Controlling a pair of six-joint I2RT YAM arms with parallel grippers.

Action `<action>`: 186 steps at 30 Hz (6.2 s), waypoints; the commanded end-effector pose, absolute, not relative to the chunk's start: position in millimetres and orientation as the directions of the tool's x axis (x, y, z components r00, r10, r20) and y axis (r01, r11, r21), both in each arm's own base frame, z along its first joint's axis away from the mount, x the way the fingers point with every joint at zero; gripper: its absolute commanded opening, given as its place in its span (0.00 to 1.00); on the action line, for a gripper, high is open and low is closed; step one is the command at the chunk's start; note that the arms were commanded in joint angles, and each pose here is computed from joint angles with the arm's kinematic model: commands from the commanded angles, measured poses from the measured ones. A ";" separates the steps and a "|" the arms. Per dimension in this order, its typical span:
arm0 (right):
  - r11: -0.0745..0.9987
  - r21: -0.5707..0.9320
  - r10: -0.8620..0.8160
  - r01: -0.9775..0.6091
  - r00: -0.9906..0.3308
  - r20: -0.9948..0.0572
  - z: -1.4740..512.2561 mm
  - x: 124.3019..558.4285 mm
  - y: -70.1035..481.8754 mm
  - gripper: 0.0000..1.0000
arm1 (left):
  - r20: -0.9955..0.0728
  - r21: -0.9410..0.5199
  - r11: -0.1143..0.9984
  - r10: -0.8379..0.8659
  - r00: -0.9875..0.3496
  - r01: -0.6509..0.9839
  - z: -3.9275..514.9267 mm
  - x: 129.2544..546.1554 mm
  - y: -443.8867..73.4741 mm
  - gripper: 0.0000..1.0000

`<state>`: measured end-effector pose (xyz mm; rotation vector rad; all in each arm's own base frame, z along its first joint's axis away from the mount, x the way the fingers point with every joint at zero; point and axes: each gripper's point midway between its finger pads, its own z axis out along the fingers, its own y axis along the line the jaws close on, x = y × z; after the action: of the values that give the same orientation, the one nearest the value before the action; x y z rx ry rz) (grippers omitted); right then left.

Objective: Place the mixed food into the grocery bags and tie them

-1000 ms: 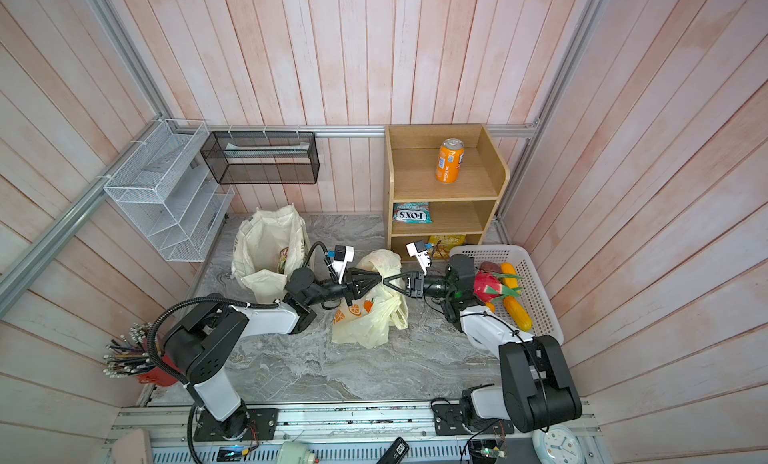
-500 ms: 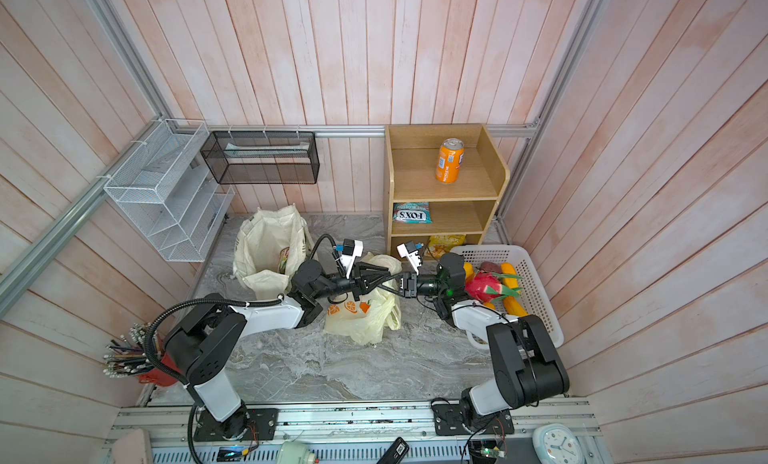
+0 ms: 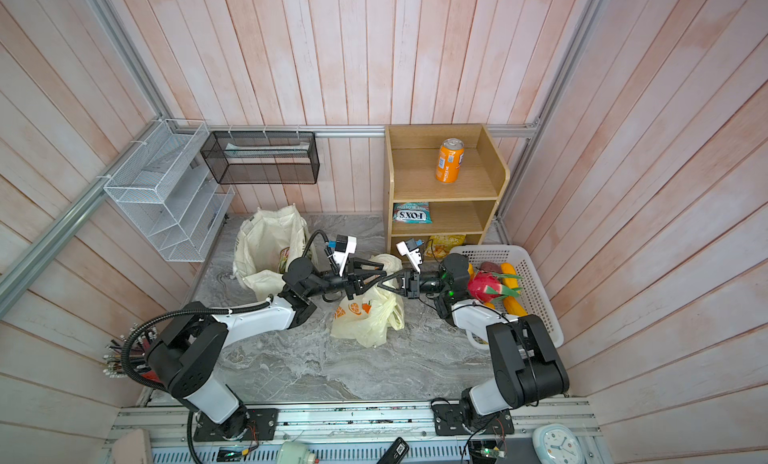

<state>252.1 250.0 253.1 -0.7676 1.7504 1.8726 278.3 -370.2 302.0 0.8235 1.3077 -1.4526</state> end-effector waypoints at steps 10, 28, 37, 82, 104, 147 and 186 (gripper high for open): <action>-0.138 0.640 -0.036 -0.756 -0.642 -0.766 288.7 239.1 246.3 0.00 | -0.916 -0.345 0.184 -0.280 -0.287 0.920 298.9 285.9 -330.7 0.39; -0.126 0.669 -0.045 -0.733 -0.669 -0.742 280.8 246.8 248.5 0.00 | -0.923 -0.345 0.249 -0.266 -0.279 0.905 263.3 279.2 -315.7 0.37; -0.116 0.695 -0.050 -0.709 -0.695 -0.717 270.2 250.9 249.6 0.00 | -0.932 -0.325 0.205 -0.234 -0.277 0.923 261.0 279.9 -327.1 0.36; -0.108 0.685 -0.034 -0.720 -0.686 -0.727 276.2 250.8 247.7 0.00 | -0.963 -0.223 0.052 -0.169 -0.211 0.973 254.2 271.0 -366.3 0.38; -0.020 0.675 0.069 -0.738 -0.675 -0.735 299.5 263.3 231.9 0.43 | -0.951 -0.263 0.108 -0.195 -0.239 0.959 247.4 277.3 -359.5 0.00; -0.009 0.717 0.059 -0.697 -0.717 -0.695 275.6 264.5 224.8 0.00 | -0.946 -0.286 0.201 -0.215 -0.243 0.937 231.1 318.7 -362.8 0.33; -0.047 0.733 0.004 -0.679 -0.734 -0.679 267.1 257.0 240.3 0.07 | -0.950 -0.192 -0.079 -0.235 -0.205 0.978 259.0 274.5 -379.3 0.23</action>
<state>260.8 238.3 261.7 -0.6578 1.7709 1.8308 274.6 -377.8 253.9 0.9561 1.1780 -1.4976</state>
